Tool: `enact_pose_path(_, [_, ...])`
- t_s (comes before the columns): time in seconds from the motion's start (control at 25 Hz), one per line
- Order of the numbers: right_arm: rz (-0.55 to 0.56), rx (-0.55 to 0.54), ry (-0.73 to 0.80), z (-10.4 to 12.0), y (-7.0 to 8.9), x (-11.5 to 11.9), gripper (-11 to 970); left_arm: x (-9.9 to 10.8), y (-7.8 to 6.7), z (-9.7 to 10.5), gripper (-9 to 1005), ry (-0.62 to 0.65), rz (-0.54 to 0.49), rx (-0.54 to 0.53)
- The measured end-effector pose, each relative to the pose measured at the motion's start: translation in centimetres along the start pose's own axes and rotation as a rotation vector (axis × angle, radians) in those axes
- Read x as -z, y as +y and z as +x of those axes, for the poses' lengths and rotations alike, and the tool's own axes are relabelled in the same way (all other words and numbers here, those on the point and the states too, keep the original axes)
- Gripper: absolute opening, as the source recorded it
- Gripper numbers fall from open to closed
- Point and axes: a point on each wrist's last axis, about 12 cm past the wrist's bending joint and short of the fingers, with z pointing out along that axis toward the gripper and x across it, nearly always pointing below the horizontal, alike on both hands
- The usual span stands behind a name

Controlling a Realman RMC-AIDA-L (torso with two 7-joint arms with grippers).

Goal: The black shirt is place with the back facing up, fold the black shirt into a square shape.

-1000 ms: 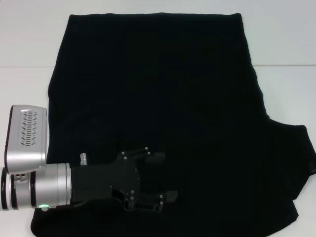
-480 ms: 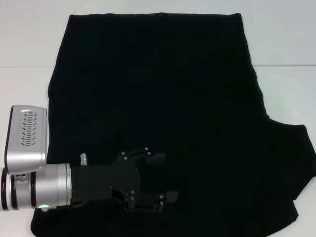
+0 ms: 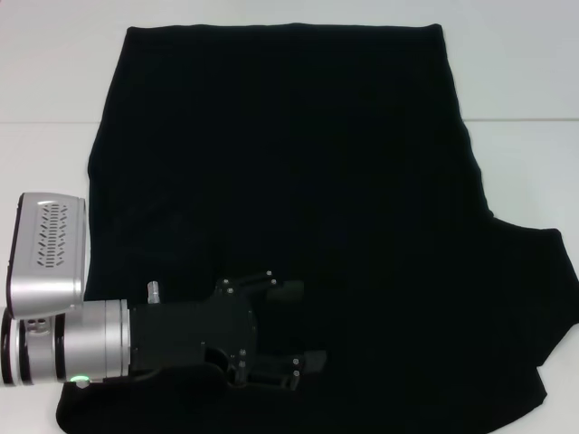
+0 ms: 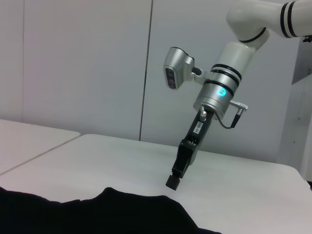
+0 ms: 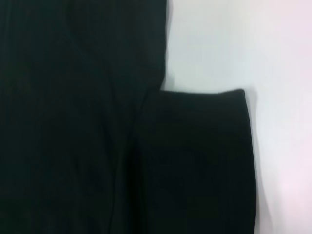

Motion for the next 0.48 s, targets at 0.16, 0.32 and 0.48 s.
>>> enact_pose_path(0.16, [-0.023, -0.012, 0.016, 0.44, -0.05, 0.16, 126, 0.01, 0.07, -0.07, 919, 0.001, 0.001, 0.007])
enact_pose_path(0.32, [-0.05, -0.017, 0.04, 0.81, 0.15, 0.06, 319, -0.02, 0.09, -0.12, 918, 0.0, 0.002, 0.008])
enact_pose_path(0.48, [-0.072, -0.027, 0.051, 0.96, 0.34, -0.26, 484, -0.01, 0.11, -0.14, 918, 0.0, 0.002, 0.007])
